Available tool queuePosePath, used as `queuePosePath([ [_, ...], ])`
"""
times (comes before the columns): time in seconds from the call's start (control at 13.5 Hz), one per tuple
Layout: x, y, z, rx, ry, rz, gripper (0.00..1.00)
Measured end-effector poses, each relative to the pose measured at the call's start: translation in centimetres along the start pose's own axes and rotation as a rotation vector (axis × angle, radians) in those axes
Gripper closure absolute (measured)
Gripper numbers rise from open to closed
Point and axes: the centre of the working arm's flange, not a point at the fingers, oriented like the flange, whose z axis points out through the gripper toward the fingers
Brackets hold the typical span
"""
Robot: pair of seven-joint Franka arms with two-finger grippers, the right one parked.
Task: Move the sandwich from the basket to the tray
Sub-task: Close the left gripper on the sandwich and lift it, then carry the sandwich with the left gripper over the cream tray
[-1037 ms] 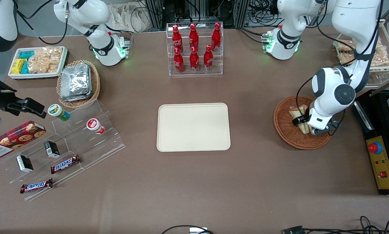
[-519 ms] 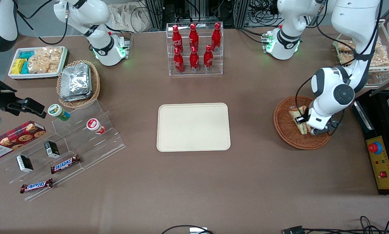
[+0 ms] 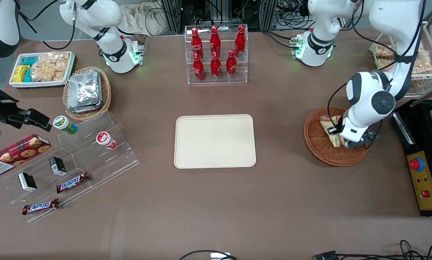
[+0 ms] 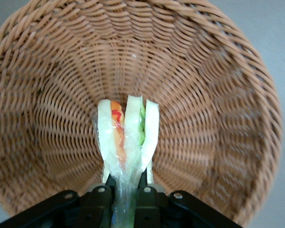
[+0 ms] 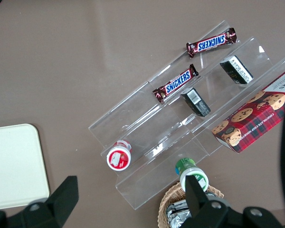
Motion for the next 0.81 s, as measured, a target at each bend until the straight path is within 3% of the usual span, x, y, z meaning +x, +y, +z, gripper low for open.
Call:
queuePosePath([
  [0.44, -1.3, -0.1, -15.8, 0.009, -0.061, 0.014, 0.85],
  [0.81, -2.6, 3.9, -30.2, 0.016, -0.044, 0.091, 0.85],
])
